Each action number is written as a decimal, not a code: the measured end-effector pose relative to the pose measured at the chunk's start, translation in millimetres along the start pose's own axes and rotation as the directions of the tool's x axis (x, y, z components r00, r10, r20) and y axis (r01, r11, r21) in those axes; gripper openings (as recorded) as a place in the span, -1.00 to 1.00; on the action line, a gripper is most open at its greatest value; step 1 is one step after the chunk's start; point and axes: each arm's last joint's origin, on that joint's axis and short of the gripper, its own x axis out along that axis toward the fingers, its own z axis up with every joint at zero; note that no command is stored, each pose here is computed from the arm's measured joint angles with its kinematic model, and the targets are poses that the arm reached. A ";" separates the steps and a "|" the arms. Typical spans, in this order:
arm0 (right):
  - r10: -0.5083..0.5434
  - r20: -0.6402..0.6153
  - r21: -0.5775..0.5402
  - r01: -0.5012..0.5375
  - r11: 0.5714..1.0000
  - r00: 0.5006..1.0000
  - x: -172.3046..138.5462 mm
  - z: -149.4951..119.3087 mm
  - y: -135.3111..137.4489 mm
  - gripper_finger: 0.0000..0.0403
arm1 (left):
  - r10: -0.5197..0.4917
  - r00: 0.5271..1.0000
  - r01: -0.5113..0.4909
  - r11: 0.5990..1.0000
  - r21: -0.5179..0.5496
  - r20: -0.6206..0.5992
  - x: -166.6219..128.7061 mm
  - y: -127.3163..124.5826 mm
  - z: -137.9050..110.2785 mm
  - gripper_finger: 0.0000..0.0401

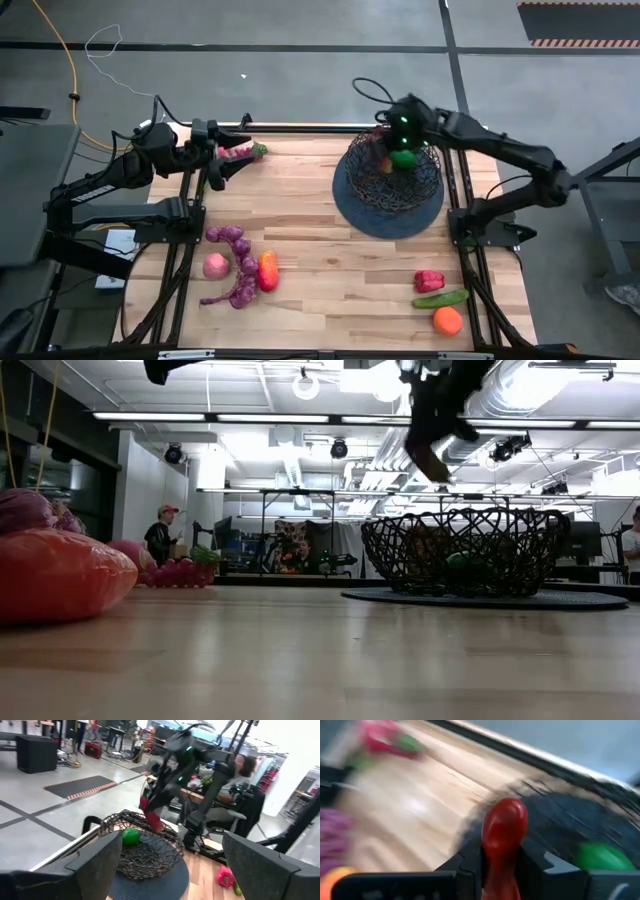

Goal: Build produce basket
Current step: Put the chili pepper into the wire basket, then put the cucumber into the wire basket

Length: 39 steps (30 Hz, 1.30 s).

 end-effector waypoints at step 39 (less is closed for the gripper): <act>-0.302 -0.221 0.469 0.372 0.801 0.927 113.1 -5.0 -41.6 0.04 | 0.036 0.999 -0.037 0.992 0.122 0.010 0.0 1.0 0.2 0.67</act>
